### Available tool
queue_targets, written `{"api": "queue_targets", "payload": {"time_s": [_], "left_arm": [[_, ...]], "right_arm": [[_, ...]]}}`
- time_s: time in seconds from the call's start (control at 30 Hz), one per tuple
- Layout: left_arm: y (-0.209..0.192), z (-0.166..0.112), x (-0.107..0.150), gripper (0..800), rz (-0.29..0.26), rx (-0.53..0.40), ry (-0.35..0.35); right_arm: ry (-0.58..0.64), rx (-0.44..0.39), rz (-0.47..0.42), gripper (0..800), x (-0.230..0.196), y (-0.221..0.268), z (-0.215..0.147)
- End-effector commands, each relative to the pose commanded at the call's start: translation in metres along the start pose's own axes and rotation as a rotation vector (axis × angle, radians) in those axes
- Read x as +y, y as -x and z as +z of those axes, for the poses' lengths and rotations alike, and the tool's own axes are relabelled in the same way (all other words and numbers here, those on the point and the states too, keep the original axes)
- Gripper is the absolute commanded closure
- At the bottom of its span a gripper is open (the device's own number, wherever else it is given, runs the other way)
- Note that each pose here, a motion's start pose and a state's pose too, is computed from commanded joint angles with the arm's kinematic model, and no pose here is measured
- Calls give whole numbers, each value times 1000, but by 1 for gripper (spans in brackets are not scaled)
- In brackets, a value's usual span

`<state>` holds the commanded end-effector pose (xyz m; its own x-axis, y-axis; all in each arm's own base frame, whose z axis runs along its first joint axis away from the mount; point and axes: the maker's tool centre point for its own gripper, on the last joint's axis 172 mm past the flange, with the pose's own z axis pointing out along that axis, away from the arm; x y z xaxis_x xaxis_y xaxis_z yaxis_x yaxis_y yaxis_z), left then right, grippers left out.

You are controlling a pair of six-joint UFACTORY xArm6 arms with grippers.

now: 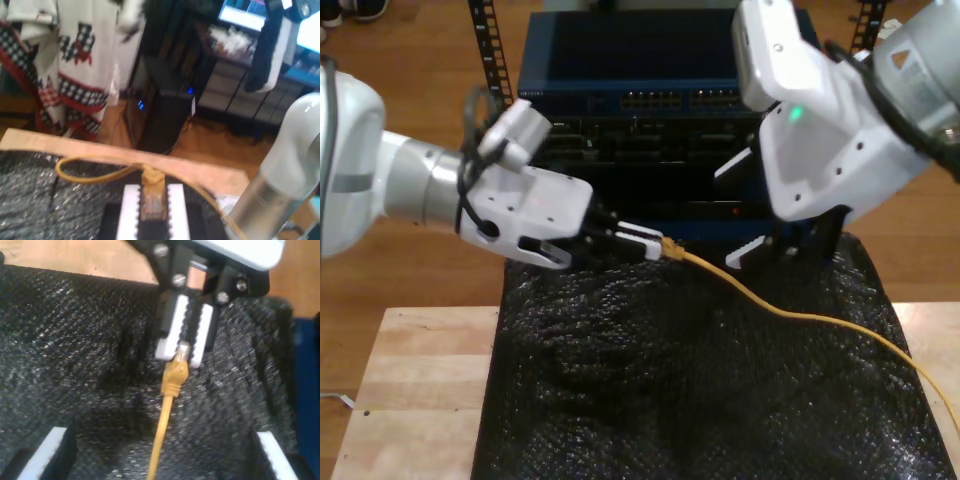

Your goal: Grab the cable and plug it in

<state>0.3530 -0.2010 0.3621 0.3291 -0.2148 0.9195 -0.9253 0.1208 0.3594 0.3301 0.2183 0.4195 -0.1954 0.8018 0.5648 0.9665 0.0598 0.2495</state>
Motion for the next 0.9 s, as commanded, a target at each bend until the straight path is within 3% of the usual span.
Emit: {"api": "queue_targets", "payload": {"time_s": [0.1,0.33,0.5,0.7,0.9], "left_arm": [[-5,-12,1,799,-48,68,19],[-18,-18,14,799,-98,152,103],[-18,-17,22,799,-154,176,162],[-31,-21,30,799,-162,240,230],[-39,-25,39,799,-192,303,309]], "right_arm": [[23,6,-54,3,-4,-7,-10],[104,26,-170,2,-7,-28,-27],[170,51,-262,2,-3,-47,-14],[199,66,-299,4,-3,-56,8],[295,78,-382,4,-1,-63,4]]}}
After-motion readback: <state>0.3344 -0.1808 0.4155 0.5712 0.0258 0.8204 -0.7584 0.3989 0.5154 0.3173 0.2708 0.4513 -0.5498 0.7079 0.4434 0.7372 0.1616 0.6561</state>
